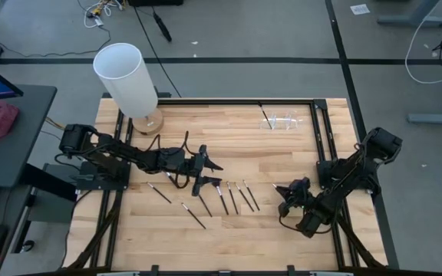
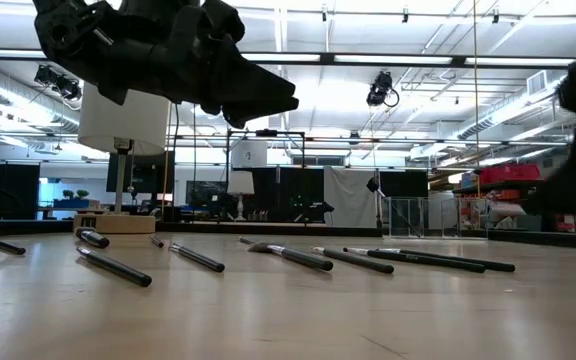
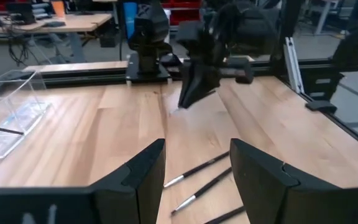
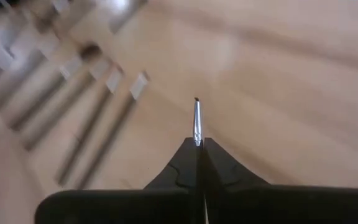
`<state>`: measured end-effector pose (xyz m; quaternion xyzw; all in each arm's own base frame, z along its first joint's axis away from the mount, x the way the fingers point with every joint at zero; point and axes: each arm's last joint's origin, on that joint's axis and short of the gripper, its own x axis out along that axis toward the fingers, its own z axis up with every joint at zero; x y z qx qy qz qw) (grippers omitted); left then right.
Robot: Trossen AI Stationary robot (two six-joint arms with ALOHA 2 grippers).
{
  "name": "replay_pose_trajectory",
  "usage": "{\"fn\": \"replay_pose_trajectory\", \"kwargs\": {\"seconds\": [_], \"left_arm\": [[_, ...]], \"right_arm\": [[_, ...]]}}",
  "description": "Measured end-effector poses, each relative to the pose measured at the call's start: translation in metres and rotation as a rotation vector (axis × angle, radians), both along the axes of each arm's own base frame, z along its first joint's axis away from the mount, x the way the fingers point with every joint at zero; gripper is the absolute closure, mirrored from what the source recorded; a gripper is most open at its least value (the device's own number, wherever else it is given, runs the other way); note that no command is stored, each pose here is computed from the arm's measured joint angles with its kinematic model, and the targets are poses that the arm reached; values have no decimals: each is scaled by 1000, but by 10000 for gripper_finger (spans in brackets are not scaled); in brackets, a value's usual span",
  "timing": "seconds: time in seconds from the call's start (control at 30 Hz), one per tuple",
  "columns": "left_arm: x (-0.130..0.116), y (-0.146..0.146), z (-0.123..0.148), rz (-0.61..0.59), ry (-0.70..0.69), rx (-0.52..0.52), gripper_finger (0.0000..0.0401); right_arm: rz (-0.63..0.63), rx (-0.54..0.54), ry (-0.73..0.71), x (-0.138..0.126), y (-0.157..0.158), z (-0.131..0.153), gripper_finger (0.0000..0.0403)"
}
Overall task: Put items in baskets/containers
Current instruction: Put the liner brush into the transparent organizer
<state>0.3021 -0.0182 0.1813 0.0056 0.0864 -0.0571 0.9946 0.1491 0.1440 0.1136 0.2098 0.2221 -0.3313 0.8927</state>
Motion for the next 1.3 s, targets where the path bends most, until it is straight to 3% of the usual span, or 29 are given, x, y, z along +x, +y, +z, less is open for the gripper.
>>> {"fn": "replay_pose_trajectory", "kwargs": {"seconds": [0.2,0.43,0.6,0.87,1.1,1.3], "left_arm": [[5,-2,-6,-67,-46,-6,218],[25,-5,-38,-109,-189,-81,218],[54,-7,-55,-136,-231,-162,218],[103,-11,-63,-327,-249,-275,218],[101,0,-59,-330,-307,-290,218],[88,11,-63,-255,-348,-301,218]], "right_arm": [[1,-95,-175,17,3,7,401],[26,-207,-283,43,11,24,401],[74,-251,-293,62,12,38,401],[191,-289,-311,82,6,56,399],[234,-310,-333,85,7,62,397],[251,-299,-336,84,8,62,396]]}}
